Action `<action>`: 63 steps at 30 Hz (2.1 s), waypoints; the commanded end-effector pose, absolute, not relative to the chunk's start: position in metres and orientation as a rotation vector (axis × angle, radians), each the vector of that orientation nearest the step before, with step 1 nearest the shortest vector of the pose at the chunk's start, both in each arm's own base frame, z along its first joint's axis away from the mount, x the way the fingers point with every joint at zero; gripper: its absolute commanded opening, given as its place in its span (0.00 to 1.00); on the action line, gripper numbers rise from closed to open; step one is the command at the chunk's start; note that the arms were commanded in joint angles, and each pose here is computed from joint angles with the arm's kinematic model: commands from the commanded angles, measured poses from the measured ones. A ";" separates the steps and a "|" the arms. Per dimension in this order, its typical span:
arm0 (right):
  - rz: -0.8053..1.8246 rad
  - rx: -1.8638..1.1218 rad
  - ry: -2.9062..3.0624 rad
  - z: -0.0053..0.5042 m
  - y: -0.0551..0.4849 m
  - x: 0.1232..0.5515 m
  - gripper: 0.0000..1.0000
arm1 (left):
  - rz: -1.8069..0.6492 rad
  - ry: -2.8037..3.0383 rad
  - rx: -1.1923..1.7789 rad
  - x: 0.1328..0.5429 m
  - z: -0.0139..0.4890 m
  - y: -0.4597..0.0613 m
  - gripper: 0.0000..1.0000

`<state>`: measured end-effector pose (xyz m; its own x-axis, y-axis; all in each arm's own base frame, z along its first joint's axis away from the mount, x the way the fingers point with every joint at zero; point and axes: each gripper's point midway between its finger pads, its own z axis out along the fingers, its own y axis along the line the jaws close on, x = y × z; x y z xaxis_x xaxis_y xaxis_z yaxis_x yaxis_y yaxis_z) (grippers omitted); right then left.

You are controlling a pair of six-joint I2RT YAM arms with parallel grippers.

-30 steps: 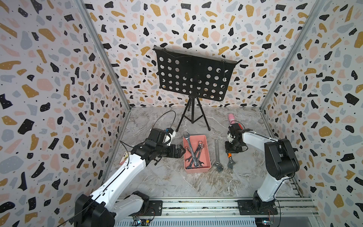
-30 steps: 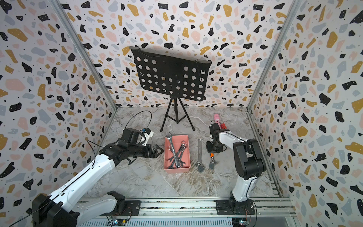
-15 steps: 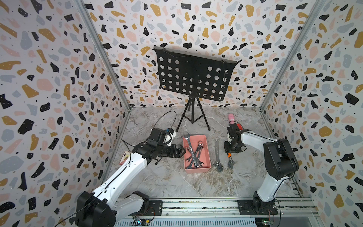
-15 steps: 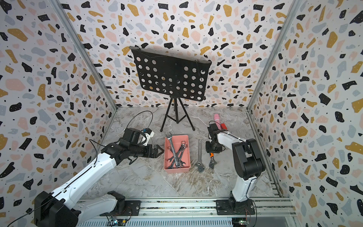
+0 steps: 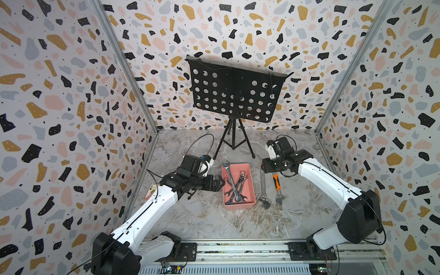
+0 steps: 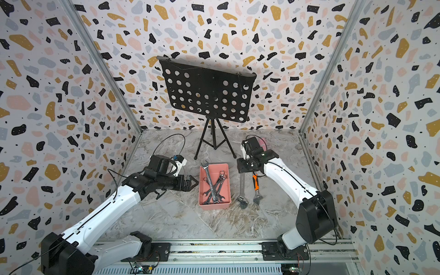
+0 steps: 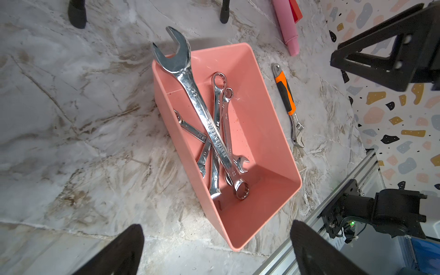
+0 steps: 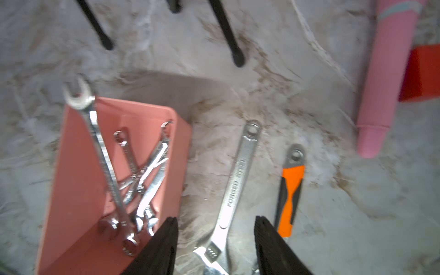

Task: Take out the wrench from the storage box
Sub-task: Place the wrench at the center of the board, then pick up the wrench from the storage box.

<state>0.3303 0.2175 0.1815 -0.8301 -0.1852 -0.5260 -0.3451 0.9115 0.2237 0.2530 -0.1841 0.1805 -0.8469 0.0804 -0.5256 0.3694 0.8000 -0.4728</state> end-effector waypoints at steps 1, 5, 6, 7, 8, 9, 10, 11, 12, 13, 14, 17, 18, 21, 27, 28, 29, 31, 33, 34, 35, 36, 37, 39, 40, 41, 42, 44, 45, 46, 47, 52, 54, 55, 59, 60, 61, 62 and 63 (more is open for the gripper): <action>0.566 -0.430 2.574 0.179 0.258 0.313 0.59 | -0.786 2.421 0.349 0.257 0.202 -0.180 1.00; 0.607 -0.543 2.549 0.172 0.309 0.298 0.63 | -0.794 2.408 0.334 0.252 0.205 -0.177 1.00; 0.598 -0.570 2.549 0.168 0.318 0.296 0.63 | -0.795 2.410 0.330 0.251 0.204 -0.176 1.00; 0.594 -0.599 2.553 0.162 0.329 0.293 0.63 | -0.797 2.412 0.324 0.250 0.203 -0.175 1.00; 0.588 -0.612 2.556 0.156 0.337 0.293 0.63 | -0.797 2.413 0.323 0.248 0.203 -0.175 1.00; 0.592 -0.612 2.562 0.152 0.343 0.292 0.63 | -0.799 2.414 0.316 0.248 0.202 -0.174 1.00; 0.590 -0.606 2.572 0.145 0.349 0.293 0.62 | -0.800 2.413 0.315 0.247 0.202 -0.174 1.00; 0.573 -0.604 2.579 0.139 0.352 0.294 0.62 | -0.798 2.409 0.310 0.246 0.203 -0.173 1.00; 0.553 -0.597 2.590 0.133 0.353 0.296 0.62 | -0.797 2.409 0.306 0.245 0.202 -0.172 1.00; 0.545 -0.593 2.606 0.127 0.355 0.298 0.60 | -0.794 2.406 0.299 0.245 0.203 -0.171 1.00; 0.515 -0.585 2.630 0.120 0.355 0.300 0.59 | -0.795 2.404 0.293 0.244 0.203 -0.170 1.00; 0.517 -0.582 2.657 0.107 0.364 0.304 0.56 | -0.799 2.400 0.283 0.241 0.203 -0.169 1.00; 0.519 -0.587 2.658 0.103 0.367 0.304 0.54 | -0.798 2.401 0.282 0.241 0.203 -0.169 1.00; 0.487 -0.609 2.673 0.092 0.370 0.305 0.50 | -0.796 2.395 0.280 0.240 0.204 -0.167 1.00; 0.466 -0.608 2.700 0.079 0.374 0.305 0.38 | -0.791 2.397 0.279 0.242 0.203 -0.167 1.00; 0.460 -0.608 2.700 0.079 0.374 0.305 0.36 | -0.793 2.397 0.280 0.242 0.203 -0.167 1.00; 0.460 -0.609 2.700 0.080 0.374 0.304 0.33 | -0.793 2.397 0.280 0.242 0.203 -0.167 1.00; 0.459 -0.599 2.701 0.083 0.373 0.304 0.28 | -0.797 2.393 0.276 0.242 0.205 -0.167 1.00; 0.452 -0.590 2.700 0.087 0.371 0.305 0.23 | -0.798 2.391 0.273 0.243 0.205 -0.167 1.00; 0.453 -0.585 2.697 0.090 0.371 0.305 0.20 | -0.798 2.391 0.274 0.243 0.205 -0.168 1.00; 0.457 -0.579 2.695 0.093 0.371 0.304 0.17 | -0.796 2.391 0.272 0.244 0.205 -0.168 1.00; 0.458 -0.574 2.692 0.095 0.371 0.304 0.14 | -0.798 2.393 0.274 0.244 0.204 -0.168 1.00; 0.461 -0.572 2.690 0.097 0.371 0.303 0.09 | -0.801 2.397 0.270 0.245 0.204 -0.168 1.00; 0.473 -0.566 2.683 0.100 0.371 0.302 0.03 | -0.807 2.396 0.271 0.245 0.203 -0.169 1.00; 0.480 -0.564 2.679 0.103 0.372 0.301 0.00 | -0.807 2.395 0.267 0.246 0.204 -0.169 1.00; 0.490 -0.561 2.675 0.105 0.373 0.301 0.00 | -0.808 2.394 0.266 0.246 0.204 -0.170 1.00; 0.500 -0.557 2.666 0.109 0.373 0.301 0.00 | -0.807 2.393 0.264 0.246 0.204 -0.169 1.00; 0.523 -0.543 2.643 0.119 0.374 0.302 0.00 | -0.805 2.391 0.263 0.246 0.203 -0.169 1.00; 0.536 -0.538 2.634 0.124 0.374 0.302 0.00 | -0.804 2.392 0.262 0.246 0.203 -0.169 1.00; 0.549 -0.534 2.625 0.130 0.374 0.302 0.00 | -0.806 2.394 0.264 0.246 0.202 -0.169 1.00; 0.559 -0.531 2.618 0.134 0.375 0.301 0.00 | -0.807 2.397 0.263 0.245 0.201 -0.169 1.00; 0.591 -0.515 2.587 0.153 0.374 0.300 0.00 | -0.809 2.396 0.264 0.245 0.201 -0.169 1.00; 0.598 -0.511 2.575 0.161 0.373 0.300 0.00 | -0.810 2.391 0.269 0.245 0.202 -0.170 1.00; 0.600 -0.513 2.569 0.167 0.372 0.300 0.00 | -0.812 2.392 0.270 0.245 0.202 -0.170 1.00; 0.612 -0.493 2.539 0.192 0.356 0.302 0.00 | -0.825 2.392 0.271 0.245 0.204 -0.172 1.00; 0.605 -0.494 2.530 0.200 0.348 0.302 0.00 | -0.834 2.388 0.275 0.245 0.205 -0.173 1.00; 0.592 -0.495 2.526 0.205 0.340 0.303 0.00 | -0.847 2.384 0.274 0.245 0.206 -0.174 1.00; 0.585 -0.491 2.528 0.211 0.329 0.302 0.00 | -0.866 2.378 0.270 0.246 0.207 -0.177 1.00; 0.585 -0.482 2.531 0.215 0.319 0.301 0.00 | -0.892 2.367 0.268 0.247 0.210 -0.180 1.00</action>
